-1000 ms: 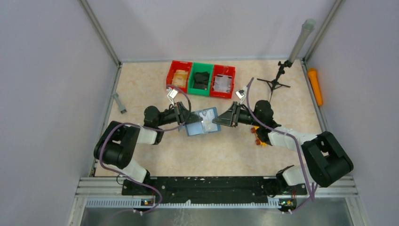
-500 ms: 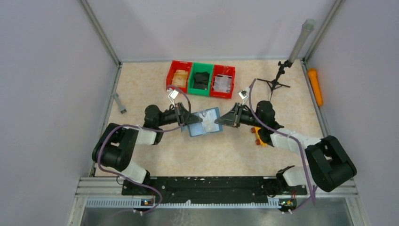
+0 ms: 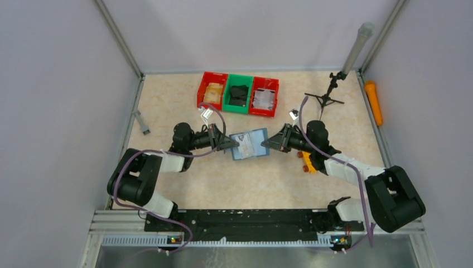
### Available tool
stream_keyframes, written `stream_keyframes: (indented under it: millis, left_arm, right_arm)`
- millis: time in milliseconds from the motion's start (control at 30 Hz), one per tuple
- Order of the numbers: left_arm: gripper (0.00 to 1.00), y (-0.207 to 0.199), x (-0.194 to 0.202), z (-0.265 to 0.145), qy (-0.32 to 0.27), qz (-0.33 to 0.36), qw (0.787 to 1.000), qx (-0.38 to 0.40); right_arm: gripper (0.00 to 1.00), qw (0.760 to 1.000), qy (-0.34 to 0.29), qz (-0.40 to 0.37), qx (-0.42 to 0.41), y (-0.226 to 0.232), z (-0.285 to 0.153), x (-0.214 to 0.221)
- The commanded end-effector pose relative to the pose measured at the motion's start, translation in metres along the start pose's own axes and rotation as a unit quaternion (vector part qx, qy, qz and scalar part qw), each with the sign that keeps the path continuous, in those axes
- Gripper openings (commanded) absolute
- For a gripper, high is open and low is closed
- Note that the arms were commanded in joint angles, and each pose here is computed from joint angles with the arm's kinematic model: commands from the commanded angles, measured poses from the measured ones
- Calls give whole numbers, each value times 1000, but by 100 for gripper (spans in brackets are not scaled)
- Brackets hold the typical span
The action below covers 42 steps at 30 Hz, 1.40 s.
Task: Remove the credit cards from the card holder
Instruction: Remove the credit card from the card holder, then place the card holder at the center of the board.
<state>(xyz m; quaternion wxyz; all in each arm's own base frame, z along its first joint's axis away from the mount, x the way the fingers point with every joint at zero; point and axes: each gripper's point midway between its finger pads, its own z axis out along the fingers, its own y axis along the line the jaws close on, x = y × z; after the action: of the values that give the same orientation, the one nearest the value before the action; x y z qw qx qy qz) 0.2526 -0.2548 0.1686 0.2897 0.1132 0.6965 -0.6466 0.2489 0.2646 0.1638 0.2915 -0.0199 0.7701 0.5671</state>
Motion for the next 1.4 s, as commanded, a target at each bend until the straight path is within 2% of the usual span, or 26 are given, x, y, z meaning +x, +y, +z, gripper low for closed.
stream_keyframes:
  millis: [0, 300, 333, 367, 433, 467, 533, 733, 900, 1133, 1367]
  left_arm:
    - [0, -2, -13, 0, -10, 37, 999, -10]
    - [0, 8, -13, -2, -9, 43, 998, -42]
    - [0, 8, -13, -2, -10, 44, 998, -43]
    - [0, 8, -13, -2, -9, 43, 998, -43]
    - [0, 8, -13, -2, -9, 43, 998, -44]
    - [0, 9, -13, -2, -9, 43, 998, -44]
    - [0, 9, -13, -2, -8, 43, 998, -44]
    - [0, 7, -12, -1, -7, 38, 999, -34]
    - [0, 2, -13, -1, -7, 43, 999, -27]
    - [0, -14, -10, 2, -3, 54, 998, 8]
    - [0, -29, -7, 4, 0, 72, 997, 33]
  right_arm:
    - [0, 997, -45, -15, 65, -33, -7, -16]
    - [0, 996, 10, 12, 91, -74, 2, 8]
    - [3, 995, 14, 12, 96, -79, 3, 10]
    - [11, 994, 19, 10, 105, -84, 3, 12]
    - [34, 992, 22, -1, 125, -93, 1, 13]
    - [40, 991, 20, -9, 135, -95, 0, 12]
    - [46, 988, 10, -32, 150, -95, -5, 5]
    - [52, 979, 2, -97, 178, -82, -17, -11]
    - [67, 972, -15, -160, 171, -59, -23, -18]
    - [63, 980, 46, -195, 20, 7, -1, 6]
    - [57, 976, 53, -206, -50, 41, 10, 12]
